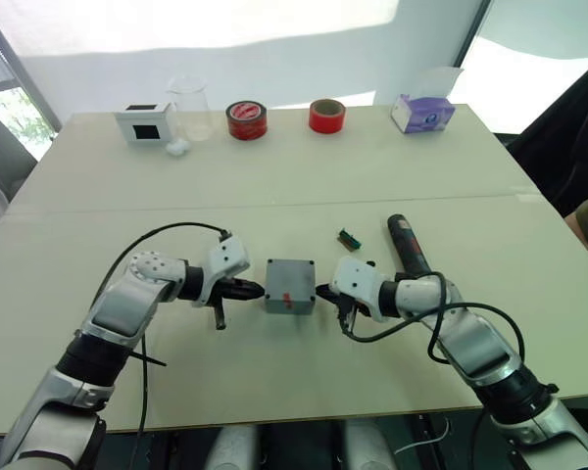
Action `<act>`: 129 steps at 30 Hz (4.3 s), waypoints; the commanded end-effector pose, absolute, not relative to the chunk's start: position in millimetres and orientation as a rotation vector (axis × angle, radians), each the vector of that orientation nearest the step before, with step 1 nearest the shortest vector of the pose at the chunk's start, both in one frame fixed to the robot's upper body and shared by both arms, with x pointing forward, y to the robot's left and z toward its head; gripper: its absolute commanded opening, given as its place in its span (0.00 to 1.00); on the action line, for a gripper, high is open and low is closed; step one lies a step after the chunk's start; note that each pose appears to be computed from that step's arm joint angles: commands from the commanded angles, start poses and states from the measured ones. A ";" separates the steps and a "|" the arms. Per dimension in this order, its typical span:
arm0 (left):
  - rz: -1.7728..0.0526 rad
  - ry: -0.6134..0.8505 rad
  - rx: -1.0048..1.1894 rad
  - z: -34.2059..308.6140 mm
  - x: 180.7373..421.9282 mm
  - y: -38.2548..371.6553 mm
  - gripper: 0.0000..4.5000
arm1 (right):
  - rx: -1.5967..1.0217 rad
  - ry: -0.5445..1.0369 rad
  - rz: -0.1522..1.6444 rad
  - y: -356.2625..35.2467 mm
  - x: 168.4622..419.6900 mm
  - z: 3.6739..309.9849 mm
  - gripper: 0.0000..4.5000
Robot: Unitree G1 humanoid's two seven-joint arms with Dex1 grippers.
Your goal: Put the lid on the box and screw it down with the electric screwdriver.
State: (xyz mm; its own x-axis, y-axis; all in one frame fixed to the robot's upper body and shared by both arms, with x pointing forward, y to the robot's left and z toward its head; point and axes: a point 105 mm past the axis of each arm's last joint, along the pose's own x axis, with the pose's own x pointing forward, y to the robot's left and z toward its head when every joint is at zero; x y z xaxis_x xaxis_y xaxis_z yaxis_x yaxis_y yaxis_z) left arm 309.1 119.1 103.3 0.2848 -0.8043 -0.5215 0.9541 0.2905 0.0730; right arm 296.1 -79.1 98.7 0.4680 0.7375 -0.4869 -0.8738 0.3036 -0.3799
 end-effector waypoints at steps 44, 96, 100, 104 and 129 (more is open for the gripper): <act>-1.336 0.252 0.392 178.6 285.1 117.9 0.00 | -0.313 0.355 0.710 -166.3 296.4 120.6 0.62; -1.256 0.288 0.303 179.7 287.6 142.3 0.00 | -0.233 0.157 0.918 -93.9 299.9 170.4 0.01; -1.248 0.291 0.296 177.1 285.4 141.7 0.00 | -0.229 0.147 0.943 -81.4 304.2 165.9 0.01; -1.244 0.293 0.297 175.0 284.2 141.0 0.00 | -0.228 0.145 0.955 -77.9 305.0 164.1 0.01; -1.247 0.290 0.312 175.0 284.1 133.5 0.00 | -0.258 0.182 0.957 -77.8 304.9 148.5 0.12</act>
